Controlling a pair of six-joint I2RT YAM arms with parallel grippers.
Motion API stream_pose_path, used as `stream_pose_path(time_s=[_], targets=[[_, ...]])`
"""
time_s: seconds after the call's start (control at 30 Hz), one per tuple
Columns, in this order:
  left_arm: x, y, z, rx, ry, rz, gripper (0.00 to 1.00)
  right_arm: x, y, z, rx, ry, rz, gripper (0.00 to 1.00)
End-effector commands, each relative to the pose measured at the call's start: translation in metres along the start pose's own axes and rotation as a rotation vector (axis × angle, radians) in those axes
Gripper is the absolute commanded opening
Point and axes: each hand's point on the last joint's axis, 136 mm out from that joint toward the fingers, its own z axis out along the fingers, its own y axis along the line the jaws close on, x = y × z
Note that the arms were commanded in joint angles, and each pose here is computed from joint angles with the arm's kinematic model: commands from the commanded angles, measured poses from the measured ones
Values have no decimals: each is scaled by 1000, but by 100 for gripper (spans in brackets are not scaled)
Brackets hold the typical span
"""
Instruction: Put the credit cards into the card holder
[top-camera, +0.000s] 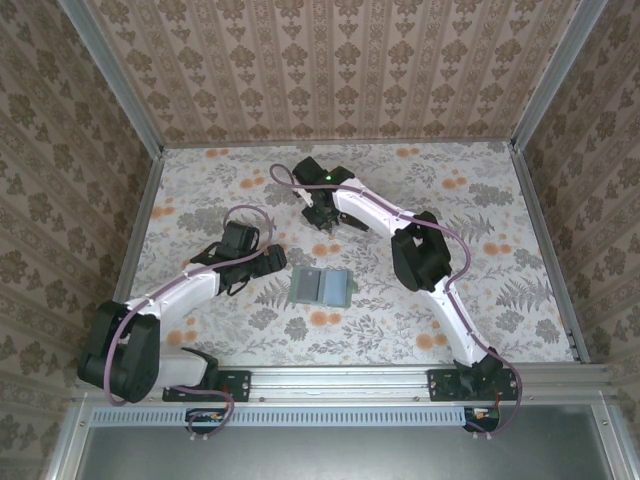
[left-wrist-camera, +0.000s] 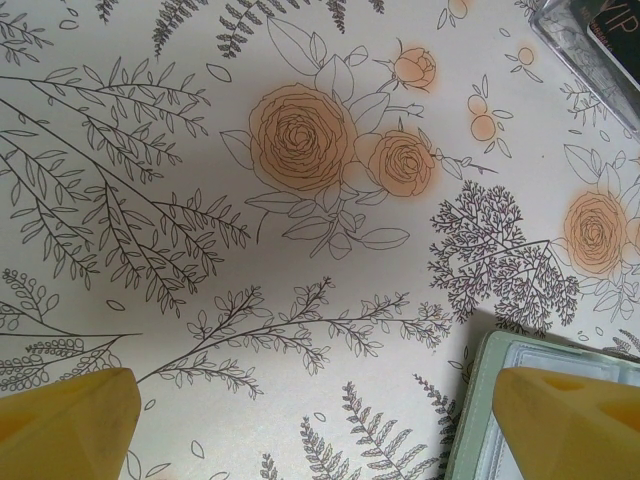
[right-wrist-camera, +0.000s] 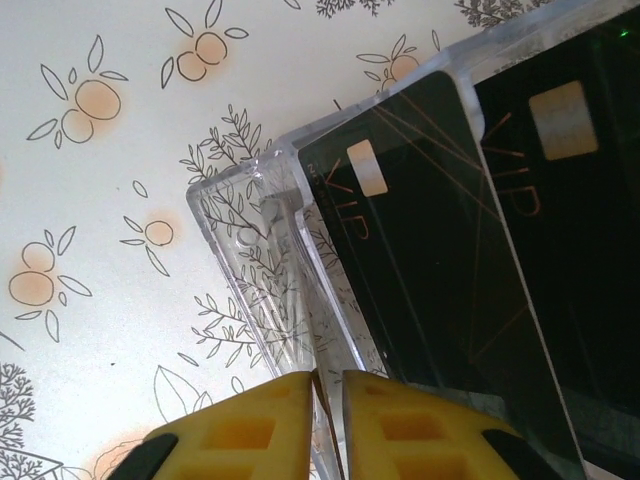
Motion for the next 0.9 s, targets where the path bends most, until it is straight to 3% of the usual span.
stream_pose_path(time_s=[0.0, 0.33, 0.6, 0.87], targets=[[-6, -3, -1, 15, -11, 18, 100, 0, 6, -2, -18, 14, -24, 11], [-5, -4, -4, 20, -9, 20, 100, -23, 6, -40, -25, -66, -49, 0], [-2, -3, -10, 17, 4, 48, 100, -44, 26, -117, -36, -201, -37, 0], [10, 5, -19, -1, 4, 63, 100, -4, 73, -167, -173, -278, 192, 0]])
